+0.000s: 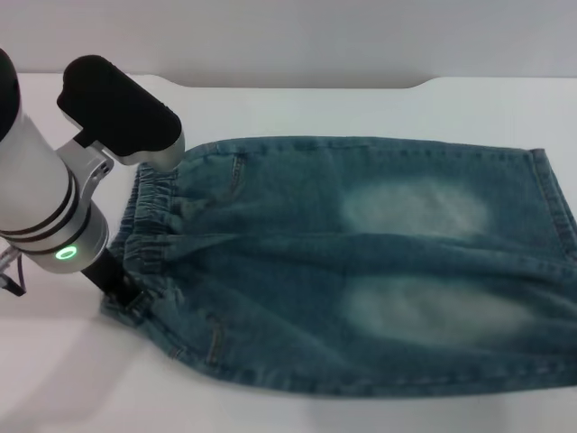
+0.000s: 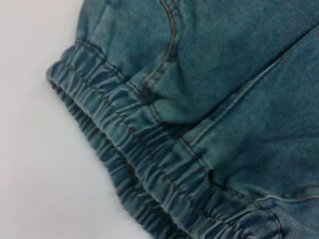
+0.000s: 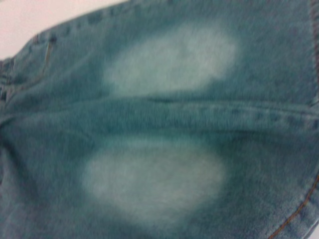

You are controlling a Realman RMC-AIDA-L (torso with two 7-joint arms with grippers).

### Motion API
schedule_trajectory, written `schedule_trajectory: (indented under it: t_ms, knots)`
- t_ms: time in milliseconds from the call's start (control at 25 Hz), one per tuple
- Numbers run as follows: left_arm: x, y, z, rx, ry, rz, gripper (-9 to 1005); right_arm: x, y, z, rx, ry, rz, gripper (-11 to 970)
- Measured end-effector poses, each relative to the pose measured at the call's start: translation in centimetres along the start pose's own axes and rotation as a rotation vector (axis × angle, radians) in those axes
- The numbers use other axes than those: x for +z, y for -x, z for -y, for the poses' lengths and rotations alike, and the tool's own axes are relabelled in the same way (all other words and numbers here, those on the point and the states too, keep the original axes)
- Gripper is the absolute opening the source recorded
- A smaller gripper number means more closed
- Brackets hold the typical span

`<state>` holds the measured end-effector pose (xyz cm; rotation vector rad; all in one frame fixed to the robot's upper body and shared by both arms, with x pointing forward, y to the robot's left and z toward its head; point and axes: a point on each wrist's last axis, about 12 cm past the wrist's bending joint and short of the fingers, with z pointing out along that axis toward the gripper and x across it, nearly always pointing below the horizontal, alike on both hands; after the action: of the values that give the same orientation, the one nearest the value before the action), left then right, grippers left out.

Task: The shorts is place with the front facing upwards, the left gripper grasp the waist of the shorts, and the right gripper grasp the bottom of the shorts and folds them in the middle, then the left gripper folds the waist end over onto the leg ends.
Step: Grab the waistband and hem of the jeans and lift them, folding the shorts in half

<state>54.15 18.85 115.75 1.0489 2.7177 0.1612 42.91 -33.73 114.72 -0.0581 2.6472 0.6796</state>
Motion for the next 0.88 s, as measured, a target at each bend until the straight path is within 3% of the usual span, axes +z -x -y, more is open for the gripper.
schedule_trajectory:
  t_ms: [320,520,720,800,880]
  knots:
    - [-0.1,0.4,-0.4,-0.014,0.014,0.049,43,-2.3,1.6,-0.1,-0.051,-0.047,0.085,58]
    - [-0.2,0.3,-1.3,-0.063,0.024,0.106,43,-2.6,2.5,-0.4,-0.077,-0.05,0.114,57]
    - [-0.2,0.3,-1.3,-0.063,0.024,0.106,43,-3.4,3.4,-0.8,-0.122,-0.073,0.164,57]
    - [-1.1,0.4,-2.1,-0.101,0.055,0.218,43,-3.6,3.9,-0.9,-0.142,-0.084,0.196,56]
    - [-1.1,0.4,-2.1,-0.101,0.055,0.218,43,-3.8,4.3,-1.0,-0.158,-0.085,0.231,56]
